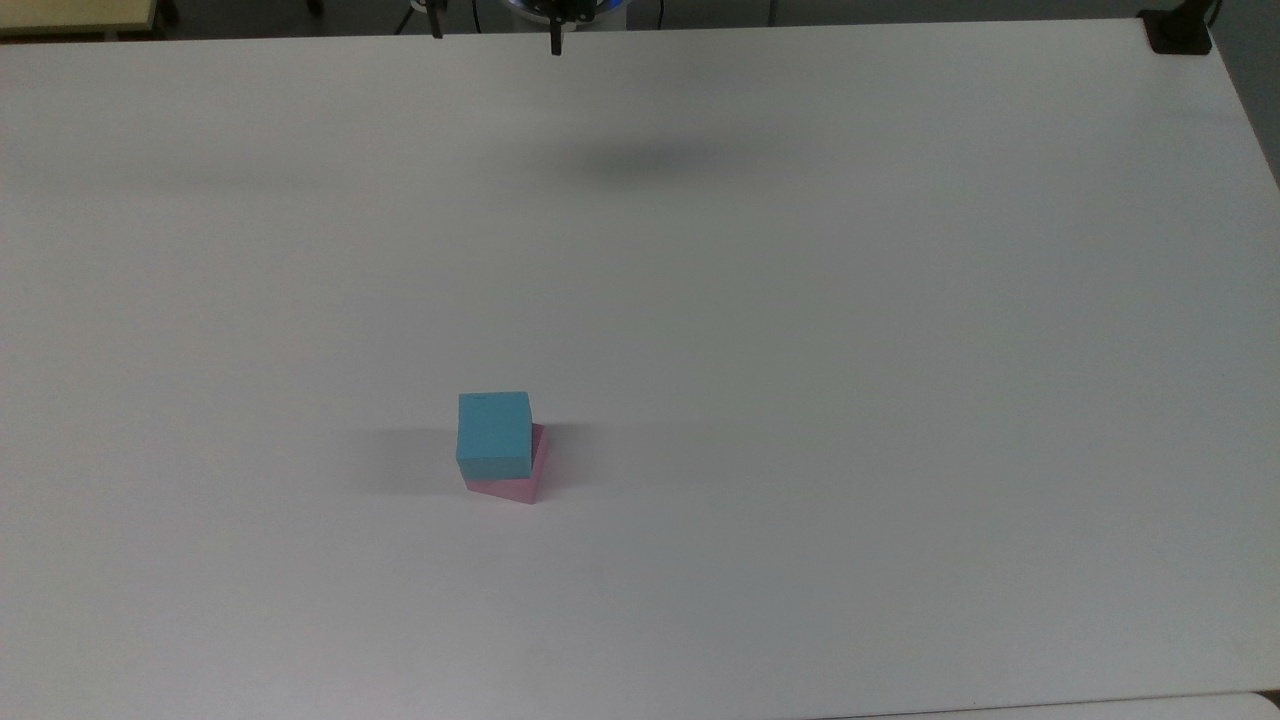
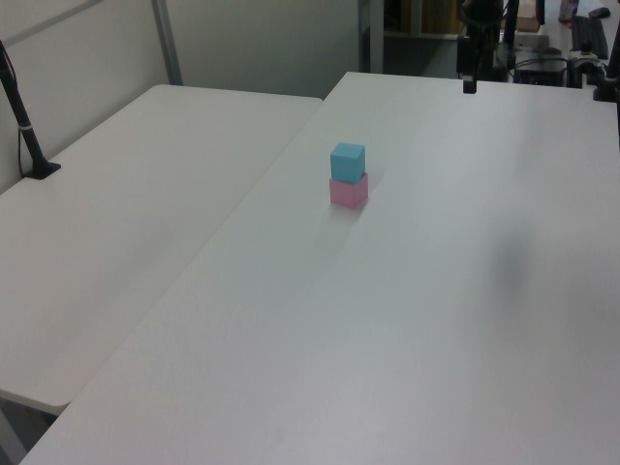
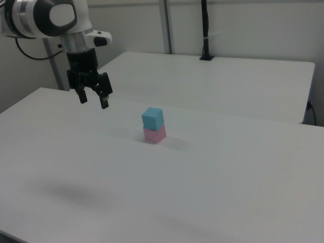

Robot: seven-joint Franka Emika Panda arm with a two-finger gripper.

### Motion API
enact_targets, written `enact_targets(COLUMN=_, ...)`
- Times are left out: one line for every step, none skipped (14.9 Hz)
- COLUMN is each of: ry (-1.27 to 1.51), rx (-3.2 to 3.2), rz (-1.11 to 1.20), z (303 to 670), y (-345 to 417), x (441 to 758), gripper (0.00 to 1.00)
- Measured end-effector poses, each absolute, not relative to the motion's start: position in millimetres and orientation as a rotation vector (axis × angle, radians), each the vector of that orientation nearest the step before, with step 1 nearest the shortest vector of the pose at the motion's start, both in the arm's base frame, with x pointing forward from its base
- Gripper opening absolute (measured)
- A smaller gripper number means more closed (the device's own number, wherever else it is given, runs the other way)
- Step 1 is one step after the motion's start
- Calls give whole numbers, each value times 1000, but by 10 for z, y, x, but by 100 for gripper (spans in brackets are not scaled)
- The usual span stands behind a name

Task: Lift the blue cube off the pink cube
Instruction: 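Move the open gripper down over the blue cube on the pink cube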

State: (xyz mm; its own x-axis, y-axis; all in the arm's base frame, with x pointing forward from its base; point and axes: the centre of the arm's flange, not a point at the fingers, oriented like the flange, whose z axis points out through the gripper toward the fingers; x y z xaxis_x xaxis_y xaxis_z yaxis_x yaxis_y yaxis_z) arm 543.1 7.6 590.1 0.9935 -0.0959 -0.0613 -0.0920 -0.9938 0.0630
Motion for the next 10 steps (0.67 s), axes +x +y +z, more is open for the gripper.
enact_targets(ry=-145, rx=3076, rz=-107, z=5874, y=77, x=5443, gripper=100)
enact_targets(ry=-99, rx=3080, rz=-90, z=5873, y=78, x=5480, gripper=100)
enact_targets(ry=-49, rx=3083, rz=-66, z=5850, y=76, x=5572, gripper=100)
enact_targets(ry=-24, rx=3083, rz=-56, z=5799, y=68, x=5670, gripper=100)
enact_targets(ry=-16, rx=3083, rz=-58, z=5745, y=44, x=5749, gripper=100)
enact_targets(ry=-9, rx=3082, rz=-63, z=5695, y=-19, x=5833, gripper=100)
enact_targets(ry=-8, rx=3083, rz=-55, z=5712, y=-79, x=5865, gripper=100)
enact_targets(ry=-11, rx=3083, rz=-44, z=5748, y=-108, x=5865, gripper=100)
enact_targets(ry=-15, rx=3083, rz=-35, z=5782, y=-128, x=5860, gripper=100)
enact_targets(ry=-17, rx=3083, rz=-28, z=5806, y=-138, x=5855, gripper=100)
